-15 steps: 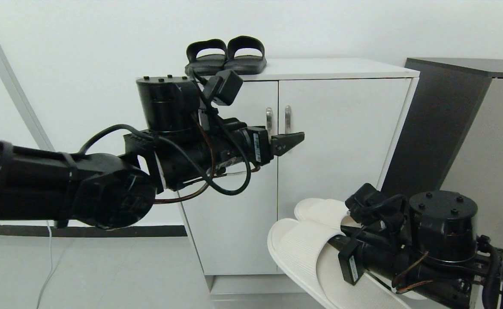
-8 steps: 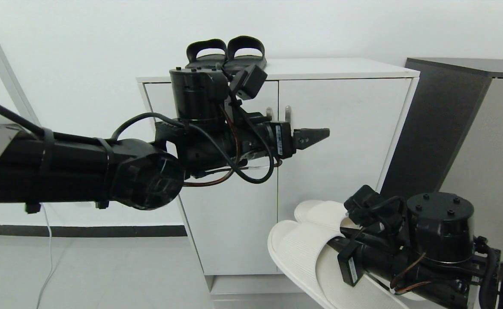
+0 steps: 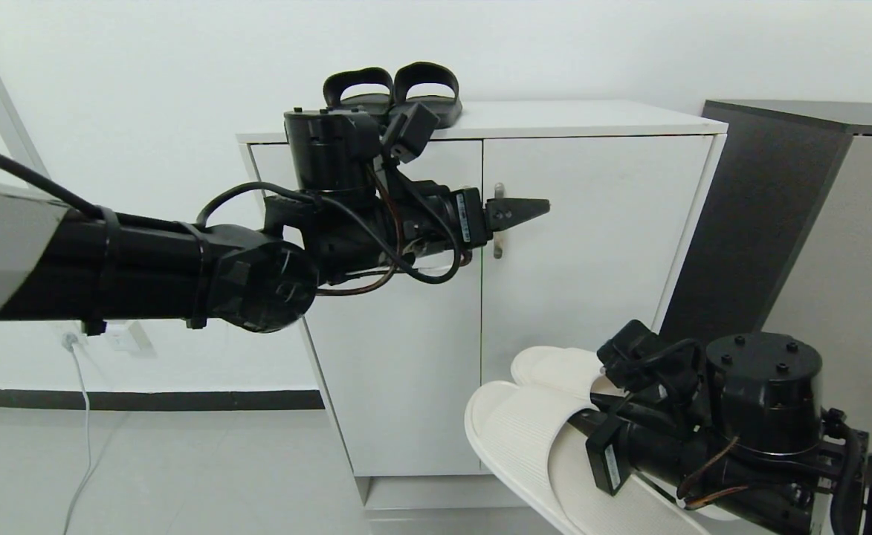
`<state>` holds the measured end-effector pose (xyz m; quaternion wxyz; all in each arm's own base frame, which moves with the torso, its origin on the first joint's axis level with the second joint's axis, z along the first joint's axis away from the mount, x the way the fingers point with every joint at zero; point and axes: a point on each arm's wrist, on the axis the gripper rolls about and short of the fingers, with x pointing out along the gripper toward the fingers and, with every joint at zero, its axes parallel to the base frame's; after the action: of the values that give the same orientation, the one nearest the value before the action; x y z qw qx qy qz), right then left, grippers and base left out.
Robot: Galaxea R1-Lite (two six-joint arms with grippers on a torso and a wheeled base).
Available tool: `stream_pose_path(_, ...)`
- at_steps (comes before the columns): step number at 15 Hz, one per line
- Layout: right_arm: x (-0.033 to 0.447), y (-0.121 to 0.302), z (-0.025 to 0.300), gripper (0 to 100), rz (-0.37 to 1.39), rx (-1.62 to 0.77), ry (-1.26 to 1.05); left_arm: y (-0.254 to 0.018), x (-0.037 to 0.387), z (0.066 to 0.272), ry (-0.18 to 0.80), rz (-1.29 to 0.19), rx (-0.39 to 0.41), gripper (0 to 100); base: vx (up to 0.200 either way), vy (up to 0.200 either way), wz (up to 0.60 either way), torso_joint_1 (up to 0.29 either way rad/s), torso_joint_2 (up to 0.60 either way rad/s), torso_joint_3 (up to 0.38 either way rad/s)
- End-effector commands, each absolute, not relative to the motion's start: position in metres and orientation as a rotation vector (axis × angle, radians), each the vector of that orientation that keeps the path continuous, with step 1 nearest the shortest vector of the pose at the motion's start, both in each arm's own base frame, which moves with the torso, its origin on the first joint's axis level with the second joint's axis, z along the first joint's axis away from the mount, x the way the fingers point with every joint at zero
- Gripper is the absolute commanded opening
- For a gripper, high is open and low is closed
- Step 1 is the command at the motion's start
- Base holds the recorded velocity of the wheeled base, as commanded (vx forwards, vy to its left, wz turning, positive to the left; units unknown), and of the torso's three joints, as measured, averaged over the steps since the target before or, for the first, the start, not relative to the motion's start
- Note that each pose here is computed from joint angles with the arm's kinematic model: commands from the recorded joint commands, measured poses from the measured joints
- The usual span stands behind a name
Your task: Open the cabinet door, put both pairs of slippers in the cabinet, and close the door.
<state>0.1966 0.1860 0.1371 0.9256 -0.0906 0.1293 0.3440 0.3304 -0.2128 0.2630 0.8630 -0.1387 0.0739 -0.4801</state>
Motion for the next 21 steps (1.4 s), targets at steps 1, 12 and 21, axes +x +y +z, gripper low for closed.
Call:
stream_pose_path(1, 0.196, 0.185, 0.139, 0, 0.703, -0.184, 0.259, -0.215, 0.34, 0.263, 0.169, -0.995, -0.301, 100, 0.0, 0.0, 0.0, 0.0, 0.0, 0.0)
stream_pose_path(12, 0.196, 0.185, 0.138, 0, 0.702, -0.184, 0.261, -0.226, 0.379, 0.25, 0.211, -0.93, -0.302, 100, 0.0, 0.0, 0.0, 0.0, 0.0, 0.0)
stream_pose_path(21, 0.197, 0.185, 0.136, 0, 0.705, -0.188, 0.269, -0.232, 0.387, 0.243, 0.214, -0.934, -0.303, 0, 0.0, 0.0, 0.0, 0.0, 0.0, 0.0)
